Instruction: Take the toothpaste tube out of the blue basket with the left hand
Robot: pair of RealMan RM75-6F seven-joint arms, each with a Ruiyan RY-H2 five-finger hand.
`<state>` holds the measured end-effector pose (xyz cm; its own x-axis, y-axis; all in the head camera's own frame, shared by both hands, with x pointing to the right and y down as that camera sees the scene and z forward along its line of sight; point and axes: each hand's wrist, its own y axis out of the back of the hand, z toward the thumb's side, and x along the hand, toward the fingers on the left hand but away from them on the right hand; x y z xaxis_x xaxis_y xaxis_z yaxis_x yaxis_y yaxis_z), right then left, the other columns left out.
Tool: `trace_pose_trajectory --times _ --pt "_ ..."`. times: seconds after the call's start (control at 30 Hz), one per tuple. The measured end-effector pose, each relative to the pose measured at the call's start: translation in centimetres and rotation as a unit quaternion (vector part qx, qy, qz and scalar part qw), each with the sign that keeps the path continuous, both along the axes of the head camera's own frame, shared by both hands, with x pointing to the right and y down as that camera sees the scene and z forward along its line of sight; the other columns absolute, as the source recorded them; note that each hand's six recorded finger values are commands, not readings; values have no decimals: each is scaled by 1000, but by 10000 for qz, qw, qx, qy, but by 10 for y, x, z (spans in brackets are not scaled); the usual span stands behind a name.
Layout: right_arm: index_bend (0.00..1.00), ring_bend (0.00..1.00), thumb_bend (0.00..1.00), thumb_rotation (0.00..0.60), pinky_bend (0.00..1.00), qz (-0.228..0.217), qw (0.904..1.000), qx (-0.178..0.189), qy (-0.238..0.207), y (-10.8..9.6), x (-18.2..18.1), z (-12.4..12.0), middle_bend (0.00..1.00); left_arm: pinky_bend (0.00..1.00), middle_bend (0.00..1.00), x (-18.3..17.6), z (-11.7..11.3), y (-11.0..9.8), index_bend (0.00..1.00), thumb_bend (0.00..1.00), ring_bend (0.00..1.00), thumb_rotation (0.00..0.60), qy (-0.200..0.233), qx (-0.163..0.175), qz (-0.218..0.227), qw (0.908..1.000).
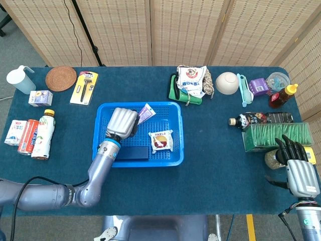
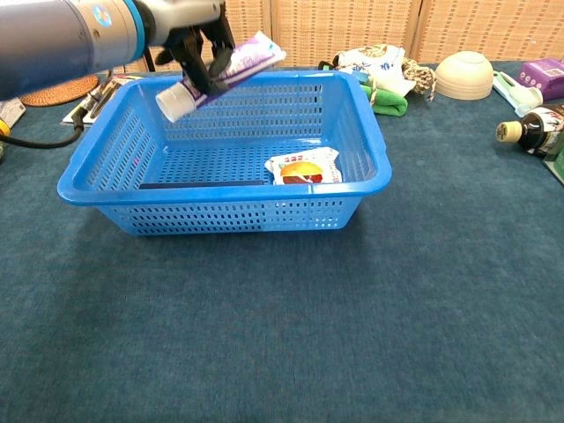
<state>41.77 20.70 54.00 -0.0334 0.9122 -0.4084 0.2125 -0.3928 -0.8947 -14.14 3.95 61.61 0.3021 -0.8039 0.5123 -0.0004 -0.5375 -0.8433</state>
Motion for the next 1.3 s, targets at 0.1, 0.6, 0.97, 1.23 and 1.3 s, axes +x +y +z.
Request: trace_pose_trajectory --times 0.1,0.6,0.97,1.23,1.3 --pt "0 0 0 600 0 -2 10000 3 -15 0 0 -1 0 794 576 -9 -20 -11 764 567 641 600 64 198 -110 9997" --pt "0 0 0 600 0 -47 10000 -4 -28 2 -3 -1 0 794 576 -114 -8 -54 764 551 639 600 -290 -1 -1235 9919" --pt "0 0 0 600 0 -46 10000 -29 -23 3 -4 0 0 794 576 -184 63 -57 757 543 634 600 -141 -897 -2209 9711" --pt "0 0 0 600 0 -36 10000 -30 -54 2 -2 -1 0 794 576 -189 97 -41 751 541 621 600 -257 -1235 -2405 9624" --pt "0 0 0 600 0 -30 10000 -20 -57 2 -2 -1 0 794 564 -187 102 -38 731 537 591 600 -308 -1262 -2399 9621"
